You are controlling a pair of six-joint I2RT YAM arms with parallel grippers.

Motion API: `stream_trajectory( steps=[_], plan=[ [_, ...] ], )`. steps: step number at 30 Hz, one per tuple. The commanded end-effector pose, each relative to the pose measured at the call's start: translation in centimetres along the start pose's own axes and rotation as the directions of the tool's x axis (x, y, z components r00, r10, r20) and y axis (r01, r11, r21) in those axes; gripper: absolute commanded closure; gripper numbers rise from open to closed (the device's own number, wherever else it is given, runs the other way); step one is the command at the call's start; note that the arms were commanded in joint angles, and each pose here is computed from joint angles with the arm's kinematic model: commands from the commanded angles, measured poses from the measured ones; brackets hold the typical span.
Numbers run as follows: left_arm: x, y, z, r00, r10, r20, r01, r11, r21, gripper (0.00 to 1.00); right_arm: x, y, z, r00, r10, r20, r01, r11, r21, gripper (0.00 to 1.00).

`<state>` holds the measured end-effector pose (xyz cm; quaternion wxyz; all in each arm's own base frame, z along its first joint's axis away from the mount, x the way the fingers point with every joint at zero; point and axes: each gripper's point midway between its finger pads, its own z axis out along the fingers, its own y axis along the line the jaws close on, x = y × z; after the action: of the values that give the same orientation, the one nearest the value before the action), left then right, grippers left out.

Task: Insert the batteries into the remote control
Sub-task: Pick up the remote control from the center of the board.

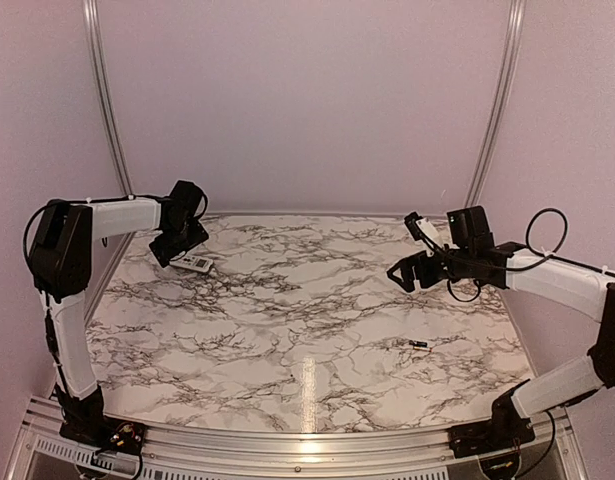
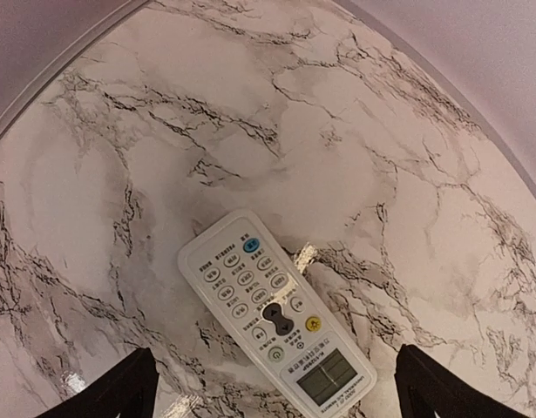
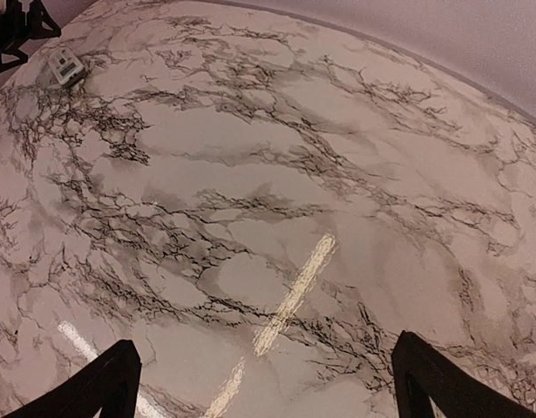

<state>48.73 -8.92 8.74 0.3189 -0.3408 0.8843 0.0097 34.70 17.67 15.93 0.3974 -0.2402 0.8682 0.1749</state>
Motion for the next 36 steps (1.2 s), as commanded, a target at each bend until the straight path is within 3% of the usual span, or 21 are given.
stream_trajectory(
  steps=[1,9,22,36],
  plan=[
    [0.2,0.0,1.2,0.999,-0.039,-0.017,0.038,0.998,-0.041,0.01,-1.3,-0.2,-1.5,1.000,-0.019,0.010,0.018,0.999,0.049,0.01],
    [1.4,0.0,3.1,0.998,-0.053,-0.046,0.049,0.996,-0.079,0.01,0.2,-0.5,-2.0,0.990,-0.027,-0.139,0.048,0.988,0.147,0.01],
    [2.8,0.3,5.5,0.996,-0.016,-0.083,0.005,0.990,-0.139,0.01,6.0,-0.5,-0.5,0.923,0.145,-0.357,-0.087,0.981,0.174,0.01],
    [5.0,-0.5,7.0,0.983,0.076,-0.164,-0.096,0.988,-0.118,0.33,5.4,-0.2,0.0,0.941,0.155,-0.302,-0.126,0.986,0.113,0.01]
  ],
)
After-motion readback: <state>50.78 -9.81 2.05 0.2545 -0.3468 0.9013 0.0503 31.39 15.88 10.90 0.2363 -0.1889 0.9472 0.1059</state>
